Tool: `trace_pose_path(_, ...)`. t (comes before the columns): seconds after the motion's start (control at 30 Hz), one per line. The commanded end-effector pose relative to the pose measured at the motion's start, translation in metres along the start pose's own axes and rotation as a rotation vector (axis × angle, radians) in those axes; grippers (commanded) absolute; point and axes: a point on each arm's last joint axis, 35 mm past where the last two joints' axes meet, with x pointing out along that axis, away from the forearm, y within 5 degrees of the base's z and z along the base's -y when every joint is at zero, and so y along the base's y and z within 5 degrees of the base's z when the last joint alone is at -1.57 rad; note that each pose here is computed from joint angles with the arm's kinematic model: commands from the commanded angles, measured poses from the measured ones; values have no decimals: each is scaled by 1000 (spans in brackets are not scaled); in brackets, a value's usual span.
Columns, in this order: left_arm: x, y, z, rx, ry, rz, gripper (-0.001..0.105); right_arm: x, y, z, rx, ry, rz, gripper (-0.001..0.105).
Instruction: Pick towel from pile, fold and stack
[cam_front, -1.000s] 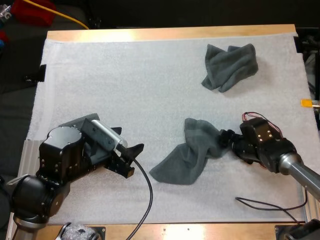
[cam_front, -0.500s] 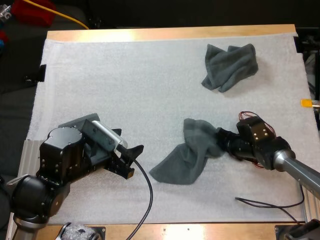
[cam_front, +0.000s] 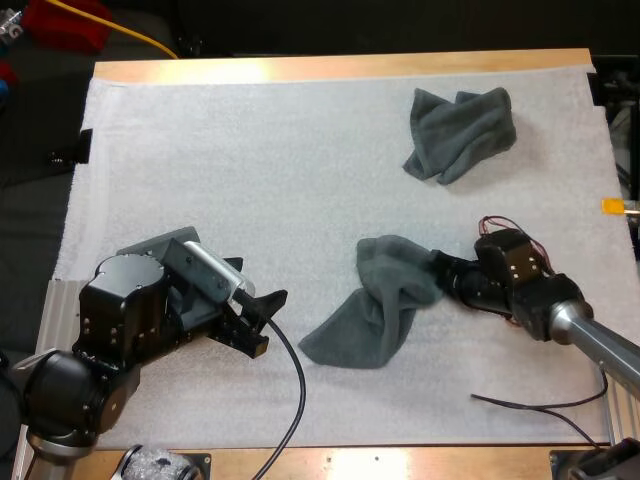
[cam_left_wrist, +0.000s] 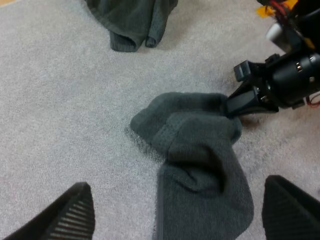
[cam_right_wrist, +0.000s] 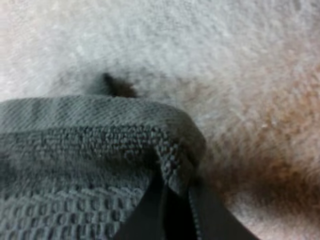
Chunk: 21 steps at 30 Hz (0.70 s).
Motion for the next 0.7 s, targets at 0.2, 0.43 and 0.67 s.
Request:
trace_pose_path(0.2,-1,-1,1,3,-2,-1,68,-48,25,22,-240,-140,24,1)
trace_pose_path(0.43,-1,-1,1,3,-2,-1,68,-104,56,44,-517,-222,-80,1)
trace_pose_path(0.67,-1,-1,1,3,-2,-1,68,-160,103,66,-746,-358,-167,1)
